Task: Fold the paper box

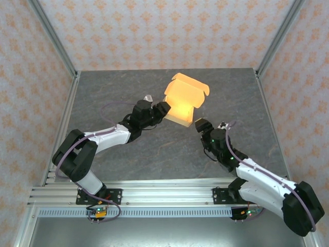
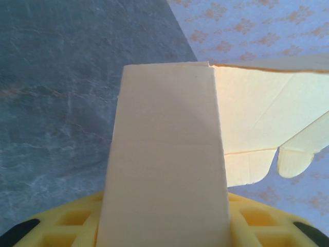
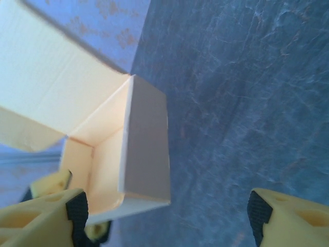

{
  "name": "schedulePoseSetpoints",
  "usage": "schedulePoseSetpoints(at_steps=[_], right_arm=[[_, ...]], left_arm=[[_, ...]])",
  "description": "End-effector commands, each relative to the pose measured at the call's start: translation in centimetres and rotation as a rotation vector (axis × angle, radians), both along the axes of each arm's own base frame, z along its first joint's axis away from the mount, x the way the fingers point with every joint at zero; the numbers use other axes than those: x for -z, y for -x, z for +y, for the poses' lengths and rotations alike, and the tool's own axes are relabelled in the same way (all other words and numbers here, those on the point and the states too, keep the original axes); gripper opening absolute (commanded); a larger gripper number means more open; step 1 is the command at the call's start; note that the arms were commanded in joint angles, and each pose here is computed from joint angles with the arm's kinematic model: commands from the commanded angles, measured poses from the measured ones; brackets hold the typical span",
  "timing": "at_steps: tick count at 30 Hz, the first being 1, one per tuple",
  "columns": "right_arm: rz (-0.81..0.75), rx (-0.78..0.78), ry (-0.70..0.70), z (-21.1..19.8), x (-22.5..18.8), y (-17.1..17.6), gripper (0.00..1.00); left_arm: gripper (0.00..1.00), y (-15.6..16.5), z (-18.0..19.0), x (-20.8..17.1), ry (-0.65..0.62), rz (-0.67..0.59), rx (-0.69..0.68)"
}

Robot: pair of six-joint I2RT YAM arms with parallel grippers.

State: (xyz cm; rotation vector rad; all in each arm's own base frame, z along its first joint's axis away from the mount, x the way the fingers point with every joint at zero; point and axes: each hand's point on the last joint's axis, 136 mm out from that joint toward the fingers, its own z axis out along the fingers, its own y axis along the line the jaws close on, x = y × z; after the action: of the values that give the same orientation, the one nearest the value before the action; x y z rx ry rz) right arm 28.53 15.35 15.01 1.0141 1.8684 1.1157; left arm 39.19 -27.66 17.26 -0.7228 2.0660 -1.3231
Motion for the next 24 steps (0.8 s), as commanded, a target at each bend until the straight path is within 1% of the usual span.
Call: schedulePoseSetpoints(at_steps=[1, 7, 10, 13, 18, 24], right_arm=[[-0.059, 0.055, -0.296, 0.8, -3.1, -1.7, 0.83], [-0.066, 0.008, -0.453, 2.9, -4.7, -4.6, 0.86], [-0.088, -0.002, -0.495, 3.8, -5.1, -5.6, 0.86], [-0.115, -0.010, -0.502, 4.1, -5.9, -6.2, 0.83], [-0.107, 0.013, -0.484, 3.8, -5.7, -6.6, 0.76], [-0.116, 0.074, -0.471, 2.4, -5.1, -6.6, 0.79]], left_arm=[[0.37, -0.1, -0.5, -2.9, 0.164, -0.008, -0.013], [0.37, 0.3, -0.9, -3.8, 0.216, 0.011, -0.016], [0.38, 0.5, -0.8, -4.1, 0.242, 0.015, -0.023], [0.38, 0.6, -0.5, -3.8, 0.233, 0.025, -0.033], [0.38, 0.8, -0.3, -3.4, 0.248, 0.044, -0.048], [0.38, 0.9, -0.2, -3.2, 0.282, 0.074, -0.063]])
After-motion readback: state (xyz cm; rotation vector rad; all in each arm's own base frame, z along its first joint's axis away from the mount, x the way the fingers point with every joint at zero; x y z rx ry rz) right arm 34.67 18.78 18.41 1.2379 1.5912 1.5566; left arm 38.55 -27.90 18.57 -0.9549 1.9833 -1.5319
